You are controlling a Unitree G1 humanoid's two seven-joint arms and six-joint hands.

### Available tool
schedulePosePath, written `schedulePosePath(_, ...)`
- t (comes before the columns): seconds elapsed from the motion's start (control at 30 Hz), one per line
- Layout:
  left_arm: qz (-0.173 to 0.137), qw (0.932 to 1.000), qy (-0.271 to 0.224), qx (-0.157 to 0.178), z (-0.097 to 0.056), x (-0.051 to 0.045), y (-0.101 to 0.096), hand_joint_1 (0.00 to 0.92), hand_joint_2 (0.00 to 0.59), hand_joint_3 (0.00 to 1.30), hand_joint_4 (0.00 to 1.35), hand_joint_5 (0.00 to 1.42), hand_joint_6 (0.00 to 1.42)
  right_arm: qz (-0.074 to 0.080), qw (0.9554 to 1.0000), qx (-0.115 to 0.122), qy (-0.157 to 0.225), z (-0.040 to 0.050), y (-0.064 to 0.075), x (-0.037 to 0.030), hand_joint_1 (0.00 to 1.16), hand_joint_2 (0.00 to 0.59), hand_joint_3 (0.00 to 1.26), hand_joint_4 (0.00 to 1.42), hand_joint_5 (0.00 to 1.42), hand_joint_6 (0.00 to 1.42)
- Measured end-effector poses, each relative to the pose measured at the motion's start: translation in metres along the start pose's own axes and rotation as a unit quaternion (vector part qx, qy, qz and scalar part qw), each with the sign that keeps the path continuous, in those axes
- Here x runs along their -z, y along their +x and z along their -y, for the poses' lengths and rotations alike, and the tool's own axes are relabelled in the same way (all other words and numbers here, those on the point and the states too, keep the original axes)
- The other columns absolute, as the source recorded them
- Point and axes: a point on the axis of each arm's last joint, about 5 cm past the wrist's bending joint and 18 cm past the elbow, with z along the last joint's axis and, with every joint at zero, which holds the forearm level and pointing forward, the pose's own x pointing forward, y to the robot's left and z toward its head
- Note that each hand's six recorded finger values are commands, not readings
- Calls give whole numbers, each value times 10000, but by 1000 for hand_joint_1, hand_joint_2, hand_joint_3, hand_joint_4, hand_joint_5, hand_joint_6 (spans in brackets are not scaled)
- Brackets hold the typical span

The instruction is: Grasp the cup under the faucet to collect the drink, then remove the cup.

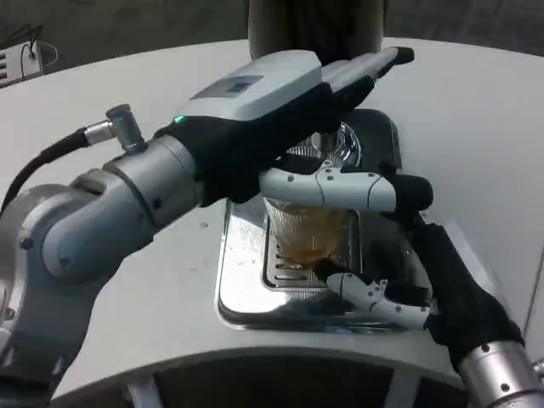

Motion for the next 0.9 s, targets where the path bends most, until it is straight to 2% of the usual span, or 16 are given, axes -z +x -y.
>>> schedulePosePath(0.2, -7, 10000, 68, 35, -26, -5, -3, 0, 0, 10, 0, 0, 105, -14, 10000, -36, 8, -28, 45, 5, 757, 229, 0, 22, 97, 79)
schedulePosePath(0.6, -11, 9999, 116, 59, -47, -11, -2, 0, 0, 10, 0, 0, 105, 86, 10000, -28, 24, -59, 159, -42, 755, 232, 0, 22, 97, 66)
schedulePosePath(0.7, -13, 9999, 113, 49, -51, -9, -5, 0, 0, 10, 0, 0, 105, 69, 10000, -38, 35, -63, 186, -45, 750, 233, 0, 22, 97, 65)
schedulePosePath(0.9, -5, 9999, 15, -138, -84, 14, -40, 0, 6, 17, 0, 1, 140, 26, 9999, -67, 78, -87, 211, -38, 742, 234, 0, 22, 97, 66)
